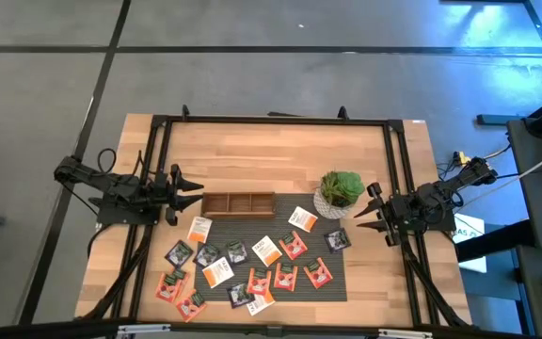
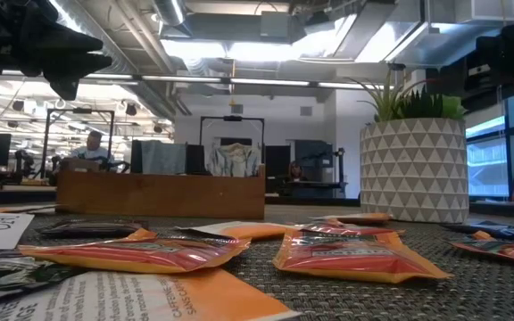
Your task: Pick & Place Tea
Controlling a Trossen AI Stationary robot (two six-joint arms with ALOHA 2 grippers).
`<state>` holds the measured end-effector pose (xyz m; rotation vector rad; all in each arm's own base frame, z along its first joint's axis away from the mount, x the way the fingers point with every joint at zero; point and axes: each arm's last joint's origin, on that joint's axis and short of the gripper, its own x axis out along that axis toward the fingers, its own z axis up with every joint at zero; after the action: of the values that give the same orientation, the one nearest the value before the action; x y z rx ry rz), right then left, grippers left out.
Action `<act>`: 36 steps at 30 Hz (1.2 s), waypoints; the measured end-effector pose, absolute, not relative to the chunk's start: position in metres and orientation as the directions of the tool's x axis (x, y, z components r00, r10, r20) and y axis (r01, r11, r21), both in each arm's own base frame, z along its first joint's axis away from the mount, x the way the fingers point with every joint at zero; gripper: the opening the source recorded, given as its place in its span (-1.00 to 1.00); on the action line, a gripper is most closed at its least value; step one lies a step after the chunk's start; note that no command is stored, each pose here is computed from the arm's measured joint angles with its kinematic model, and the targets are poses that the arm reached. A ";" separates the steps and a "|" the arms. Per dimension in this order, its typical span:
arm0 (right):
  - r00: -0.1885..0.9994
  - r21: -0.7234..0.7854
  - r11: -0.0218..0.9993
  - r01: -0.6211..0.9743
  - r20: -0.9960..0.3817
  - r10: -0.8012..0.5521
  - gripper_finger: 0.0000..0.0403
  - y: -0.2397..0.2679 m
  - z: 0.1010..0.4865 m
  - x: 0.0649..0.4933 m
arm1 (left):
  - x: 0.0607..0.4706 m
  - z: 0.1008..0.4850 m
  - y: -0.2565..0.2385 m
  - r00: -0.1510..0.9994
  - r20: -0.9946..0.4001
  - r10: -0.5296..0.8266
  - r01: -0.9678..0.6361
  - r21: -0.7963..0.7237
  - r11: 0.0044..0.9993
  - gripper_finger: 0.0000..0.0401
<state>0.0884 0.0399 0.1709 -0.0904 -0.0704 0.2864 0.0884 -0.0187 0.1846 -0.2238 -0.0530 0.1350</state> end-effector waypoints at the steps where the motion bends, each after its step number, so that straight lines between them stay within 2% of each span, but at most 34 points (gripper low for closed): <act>1: 0.957 -0.099 0.955 -0.279 0.056 0.285 -0.44 0.040 0.171 0.088 | 0.088 0.185 -0.019 0.990 0.037 0.139 -0.128 -0.225 0.966 -0.26; 23: 0.957 -0.097 0.955 -0.279 0.056 0.285 -0.44 0.040 0.171 0.088 | 0.088 0.185 -0.019 0.990 0.038 0.139 -0.128 -0.225 0.966 -0.26; 29: 0.958 0.007 0.959 -0.282 0.057 0.282 -0.44 0.040 0.171 0.088 | 0.088 0.185 -0.018 0.985 0.037 0.168 -0.155 -0.226 0.962 -0.26; 36: 0.958 0.017 0.959 -0.284 0.057 0.282 -0.44 0.040 0.171 0.088 | 0.088 0.185 -0.018 0.984 0.038 0.175 -0.162 -0.227 0.960 -0.26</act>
<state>0.0884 0.0398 0.1709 0.0248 -0.0545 0.2872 0.0882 -0.0177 0.1847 -0.2249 -0.0577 0.1712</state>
